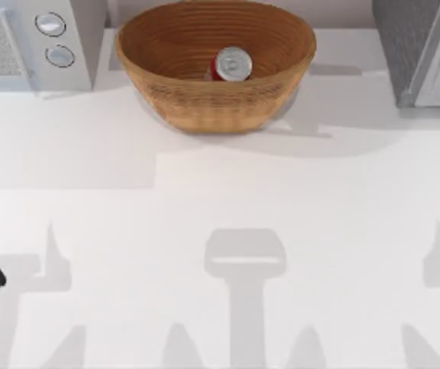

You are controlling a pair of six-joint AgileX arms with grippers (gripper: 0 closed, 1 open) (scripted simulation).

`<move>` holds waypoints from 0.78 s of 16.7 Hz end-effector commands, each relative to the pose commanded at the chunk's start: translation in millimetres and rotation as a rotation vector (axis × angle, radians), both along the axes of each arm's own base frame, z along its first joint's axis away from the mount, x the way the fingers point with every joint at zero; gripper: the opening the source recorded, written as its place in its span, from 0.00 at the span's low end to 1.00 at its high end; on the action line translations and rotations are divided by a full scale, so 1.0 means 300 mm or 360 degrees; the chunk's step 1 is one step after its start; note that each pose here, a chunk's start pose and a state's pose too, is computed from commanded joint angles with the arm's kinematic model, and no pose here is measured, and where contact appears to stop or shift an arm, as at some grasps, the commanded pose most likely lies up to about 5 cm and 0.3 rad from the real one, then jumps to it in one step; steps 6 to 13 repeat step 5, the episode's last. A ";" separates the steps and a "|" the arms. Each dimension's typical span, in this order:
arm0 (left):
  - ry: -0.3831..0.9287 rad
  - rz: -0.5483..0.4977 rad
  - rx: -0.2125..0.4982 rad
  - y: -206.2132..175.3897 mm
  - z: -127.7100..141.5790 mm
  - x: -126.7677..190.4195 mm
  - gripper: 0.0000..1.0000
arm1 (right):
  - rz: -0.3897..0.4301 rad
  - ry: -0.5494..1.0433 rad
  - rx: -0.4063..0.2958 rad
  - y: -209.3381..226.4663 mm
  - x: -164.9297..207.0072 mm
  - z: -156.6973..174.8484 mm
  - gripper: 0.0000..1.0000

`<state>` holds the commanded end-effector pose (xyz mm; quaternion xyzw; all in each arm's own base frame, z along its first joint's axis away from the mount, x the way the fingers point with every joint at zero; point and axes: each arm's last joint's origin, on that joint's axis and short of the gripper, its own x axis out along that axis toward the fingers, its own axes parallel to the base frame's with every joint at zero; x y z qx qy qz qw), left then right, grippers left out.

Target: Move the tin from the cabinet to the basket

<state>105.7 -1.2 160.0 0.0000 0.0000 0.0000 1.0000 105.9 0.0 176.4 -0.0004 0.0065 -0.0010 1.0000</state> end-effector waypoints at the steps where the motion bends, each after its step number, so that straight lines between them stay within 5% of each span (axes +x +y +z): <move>1: 0.0000 0.0000 0.0000 0.000 0.000 0.000 1.00 | 0.0002 -0.0009 0.0001 -0.002 -0.001 -0.027 1.00; 13: 0.0000 0.0000 0.0000 0.000 0.000 0.000 1.00 | 0.0003 -0.0021 0.0001 -0.004 -0.001 -0.055 1.00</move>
